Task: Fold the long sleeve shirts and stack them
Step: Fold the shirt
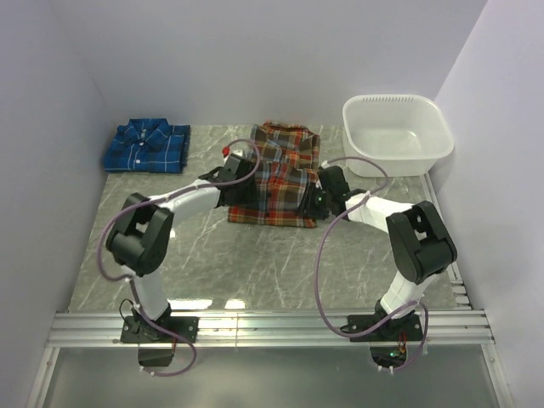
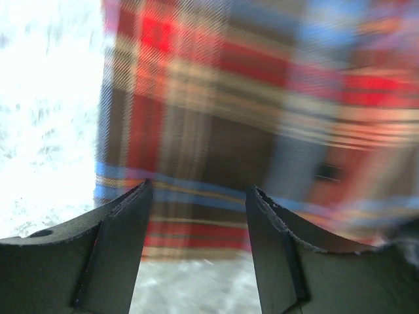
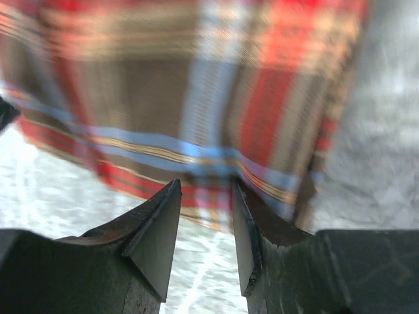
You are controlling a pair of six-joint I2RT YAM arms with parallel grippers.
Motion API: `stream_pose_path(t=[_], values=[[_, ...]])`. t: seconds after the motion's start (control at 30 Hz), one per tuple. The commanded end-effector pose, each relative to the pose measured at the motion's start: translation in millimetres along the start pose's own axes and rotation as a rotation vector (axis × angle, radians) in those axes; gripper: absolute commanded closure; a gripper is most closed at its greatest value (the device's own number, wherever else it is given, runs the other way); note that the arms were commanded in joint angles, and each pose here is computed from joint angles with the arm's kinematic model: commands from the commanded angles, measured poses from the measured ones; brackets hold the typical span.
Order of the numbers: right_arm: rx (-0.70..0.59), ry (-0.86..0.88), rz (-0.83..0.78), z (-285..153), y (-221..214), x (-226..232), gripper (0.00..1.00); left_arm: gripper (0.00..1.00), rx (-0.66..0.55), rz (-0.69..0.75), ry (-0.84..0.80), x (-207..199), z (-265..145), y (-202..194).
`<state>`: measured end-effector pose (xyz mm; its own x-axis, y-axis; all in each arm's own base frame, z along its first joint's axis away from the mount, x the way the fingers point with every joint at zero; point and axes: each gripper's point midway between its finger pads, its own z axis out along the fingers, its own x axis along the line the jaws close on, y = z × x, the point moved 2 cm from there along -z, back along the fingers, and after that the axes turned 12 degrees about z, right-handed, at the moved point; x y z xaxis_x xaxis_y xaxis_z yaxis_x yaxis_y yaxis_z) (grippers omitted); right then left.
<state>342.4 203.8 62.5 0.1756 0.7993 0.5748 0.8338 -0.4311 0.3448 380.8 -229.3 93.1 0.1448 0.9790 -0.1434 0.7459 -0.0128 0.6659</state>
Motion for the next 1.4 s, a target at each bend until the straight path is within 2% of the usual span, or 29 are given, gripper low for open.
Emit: stream_pose_path(t=[0.0,0.2,0.23,0.27,0.3,0.37,0.47,0.6,0.77,0.93,1.0,1.13,1.3,1.37], values=[[-0.034,-0.006,0.017,7.0,1.2,-9.0,0.55,0.35,0.128,-0.015,0.026,8.9,17.5,-33.7],[0.024,-0.109,-0.017,8.9,-23.6,-43.2,0.56,0.39,0.3,-0.096,-0.004,19.7,-3.5,-104.5],[0.025,-0.116,-0.027,4.4,-24.4,-44.5,0.56,0.39,0.354,-0.099,0.013,29.9,-10.5,-131.2],[0.028,-0.121,-0.038,1.6,-25.9,-45.9,0.56,0.39,0.375,-0.123,0.003,30.5,-17.6,-141.9],[0.032,-0.133,-0.064,-1.3,-28.7,-48.4,0.56,0.39,0.357,-0.134,-0.022,28.8,-30.7,-142.7],[0.038,-0.141,-0.092,-11.2,-31.9,-49.0,0.56,0.39,0.4,-0.14,-0.035,30.0,-48.8,-174.1],[0.045,-0.152,-0.151,-22.9,-39.2,-46.5,0.56,0.36,0.387,-0.123,-0.082,16.8,-77.8,-186.2],[0.008,-0.102,-0.189,-40.5,-31.3,-22.9,0.56,0.3,0.275,-0.114,-0.135,4.9,-105.7,-158.9],[-0.073,0.167,-0.193,-77.1,-8.3,50.0,0.56,0.19,0.054,-0.117,-0.105,5.4,-123.7,-80.2],[-0.103,0.457,-0.097,-86.9,12.3,119.3,0.56,0.18,-0.068,-0.134,-0.066,29.0,-111.5,-11.3],[-0.076,0.542,-0.034,-86.8,15.2,141.2,0.56,0.19,-0.077,-0.138,-0.081,39.6,-103.1,10.7],[-0.051,0.661,0.036,-61.0,21.2,177.0,0.56,0.21,-0.057,-0.128,-0.054,52.9,-88.9,29.8],[0.011,0.746,0.103,-24.5,15.6,204.2,0.57,0.22,-0.017,-0.122,-0.028,69.1,-86.0,24.0],[0.031,0.726,0.12,6.3,6.2,199.7,0.57,0.22,-0.021,-0.109,-0.019,74.8,-88.1,22.1]])
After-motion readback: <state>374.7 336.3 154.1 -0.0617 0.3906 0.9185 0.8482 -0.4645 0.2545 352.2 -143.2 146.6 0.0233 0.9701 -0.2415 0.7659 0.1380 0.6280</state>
